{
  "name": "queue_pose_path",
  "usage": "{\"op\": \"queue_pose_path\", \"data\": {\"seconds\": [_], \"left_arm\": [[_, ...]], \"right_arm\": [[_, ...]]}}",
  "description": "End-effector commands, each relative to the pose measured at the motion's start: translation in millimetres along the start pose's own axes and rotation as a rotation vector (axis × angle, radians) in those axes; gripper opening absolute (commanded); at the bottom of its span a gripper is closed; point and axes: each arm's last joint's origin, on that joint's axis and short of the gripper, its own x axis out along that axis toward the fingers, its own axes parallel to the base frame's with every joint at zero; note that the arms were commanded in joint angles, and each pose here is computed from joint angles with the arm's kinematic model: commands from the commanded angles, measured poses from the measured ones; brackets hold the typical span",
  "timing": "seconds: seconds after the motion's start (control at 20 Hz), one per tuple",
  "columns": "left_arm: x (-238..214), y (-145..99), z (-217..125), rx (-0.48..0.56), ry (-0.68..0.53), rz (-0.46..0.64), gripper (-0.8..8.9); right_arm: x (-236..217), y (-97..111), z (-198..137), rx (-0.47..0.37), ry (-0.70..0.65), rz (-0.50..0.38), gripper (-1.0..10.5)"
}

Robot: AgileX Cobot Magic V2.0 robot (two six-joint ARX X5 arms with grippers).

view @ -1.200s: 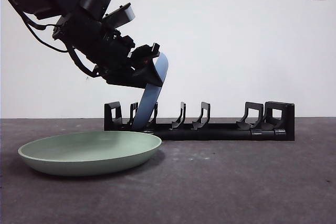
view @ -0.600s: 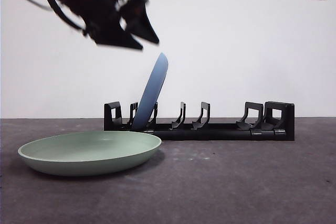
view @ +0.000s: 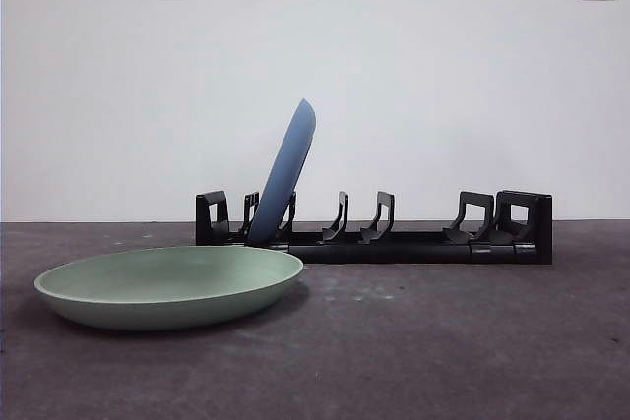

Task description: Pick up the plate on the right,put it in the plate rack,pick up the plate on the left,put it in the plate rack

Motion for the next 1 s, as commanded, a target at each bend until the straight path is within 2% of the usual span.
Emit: {"op": "queue_pose_path", "data": {"seconds": [0.05,0.25,0.35,0.5,0.75,1.0], "left_arm": [[-22,-11,-7,0.064,0.013,-0.006,4.13],[-49,-24,-20,0.108,0.070,0.012,4.20],[-57,-28,-27,0.124,0.124,0.035,4.92],[-60,-30,-36,0.107,0.220,0.053,5.00],[-58,-29,-38,0.116,0.257,0.041,5.00],[-55,-28,-38,0.115,0.266,0.036,5.00]], "right_arm": [[44,1,12,-0.009,0.073,0.035,3.4],[126,6,23,-0.043,0.183,-0.031,3.4],[163,7,22,-0.054,0.239,-0.056,3.4],[211,6,17,-0.058,0.295,-0.101,3.4],[261,-2,10,-0.030,0.313,-0.128,3.4],[280,-9,5,-0.016,0.339,-0.143,3.4]]}}
